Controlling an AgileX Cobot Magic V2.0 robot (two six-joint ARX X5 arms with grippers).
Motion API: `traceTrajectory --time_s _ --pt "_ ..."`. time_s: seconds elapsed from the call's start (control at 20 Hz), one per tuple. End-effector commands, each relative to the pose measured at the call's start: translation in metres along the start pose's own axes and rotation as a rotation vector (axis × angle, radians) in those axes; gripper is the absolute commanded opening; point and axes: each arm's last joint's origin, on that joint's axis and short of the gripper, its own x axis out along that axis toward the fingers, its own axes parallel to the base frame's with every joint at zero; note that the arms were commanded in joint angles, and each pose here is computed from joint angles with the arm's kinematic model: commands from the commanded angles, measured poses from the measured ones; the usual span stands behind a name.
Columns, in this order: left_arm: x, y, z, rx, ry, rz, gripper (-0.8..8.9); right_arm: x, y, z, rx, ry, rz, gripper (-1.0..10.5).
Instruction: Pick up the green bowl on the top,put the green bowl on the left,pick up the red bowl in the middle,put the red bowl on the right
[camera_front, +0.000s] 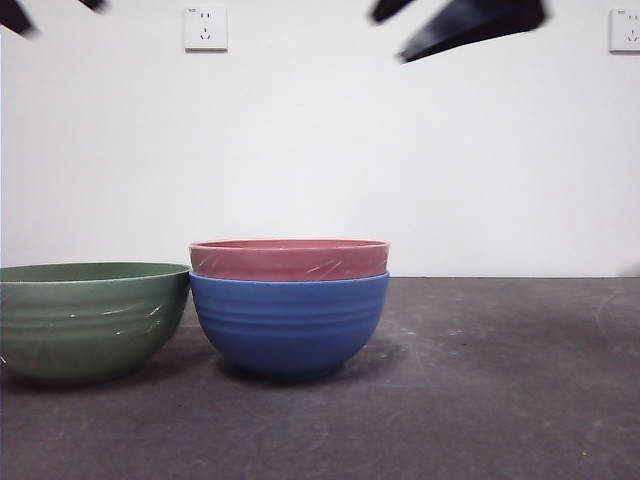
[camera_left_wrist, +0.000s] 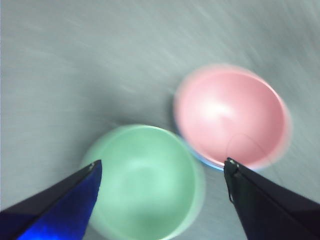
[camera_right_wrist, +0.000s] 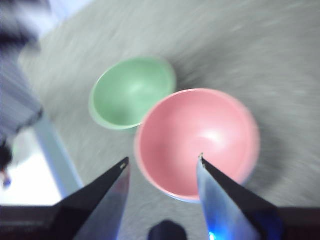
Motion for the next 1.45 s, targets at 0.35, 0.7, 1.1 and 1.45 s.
traceTrajectory --time_s 0.35,0.7,1.1,1.45 --pt "-0.043 0.042 -0.032 -0.15 0.069 0.306 4.08 0.103 0.029 0.017 -0.167 0.341 0.11 2.2" --pt "-0.043 0.041 -0.034 -0.153 0.087 0.264 4.08 0.146 0.035 -0.003 -0.228 0.478 0.066 2.1" --pt "-0.043 0.04 -0.034 -0.153 0.086 0.252 4.08 0.165 0.029 -0.015 -0.223 0.539 0.058 1.5" --pt "-0.043 0.041 -0.033 -0.152 0.079 0.253 4.08 0.166 0.031 -0.015 -0.233 0.539 0.059 -0.2"
